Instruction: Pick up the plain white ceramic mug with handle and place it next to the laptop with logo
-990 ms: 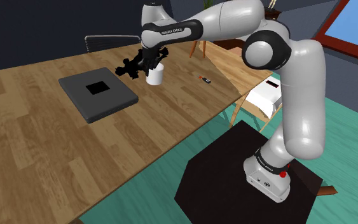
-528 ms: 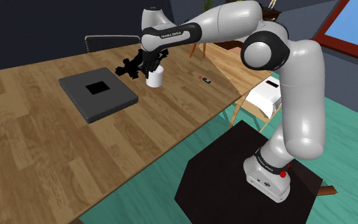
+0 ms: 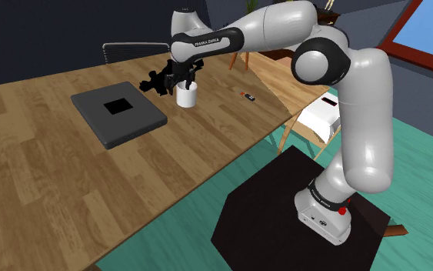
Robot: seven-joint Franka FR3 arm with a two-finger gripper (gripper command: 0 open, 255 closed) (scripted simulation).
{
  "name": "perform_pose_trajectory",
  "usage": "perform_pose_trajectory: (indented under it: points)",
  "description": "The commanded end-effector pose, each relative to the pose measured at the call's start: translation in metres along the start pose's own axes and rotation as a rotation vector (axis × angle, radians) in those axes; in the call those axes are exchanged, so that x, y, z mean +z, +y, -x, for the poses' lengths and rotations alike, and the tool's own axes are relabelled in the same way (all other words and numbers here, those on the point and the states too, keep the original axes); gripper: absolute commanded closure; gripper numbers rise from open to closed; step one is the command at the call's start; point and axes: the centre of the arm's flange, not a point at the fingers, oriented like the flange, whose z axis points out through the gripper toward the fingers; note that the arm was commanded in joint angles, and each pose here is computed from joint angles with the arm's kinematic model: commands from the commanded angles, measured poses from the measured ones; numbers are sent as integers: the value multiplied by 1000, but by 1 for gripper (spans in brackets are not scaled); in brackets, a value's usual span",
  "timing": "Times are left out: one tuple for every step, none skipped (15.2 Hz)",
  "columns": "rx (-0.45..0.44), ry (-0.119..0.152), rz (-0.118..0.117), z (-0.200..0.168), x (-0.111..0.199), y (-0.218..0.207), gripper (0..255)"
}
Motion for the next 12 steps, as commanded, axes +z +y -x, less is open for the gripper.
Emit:
perform_pose_trajectory:
  points:
    - [0,0,0,0,-13,0,0]
    - [0,0,0,0,-26,0,0]
    - [0,0,0,0,-40,0,0]
    - [0,0,0,0,-50,0,0]
    - [0,0,0,0,-50,0,0]
    - [0,0,0,0,-50,0,0]
    - [0,0,0,0,-50,0,0]
    - [0,0,0,0,-50,0,0]
    - [0,0,0,0,-50,0,0]
    - [0,0,0,0,-50,0,0]
    - [0,0,0,0,-50,0,0]
    - [0,0,0,0,-50,0,0]
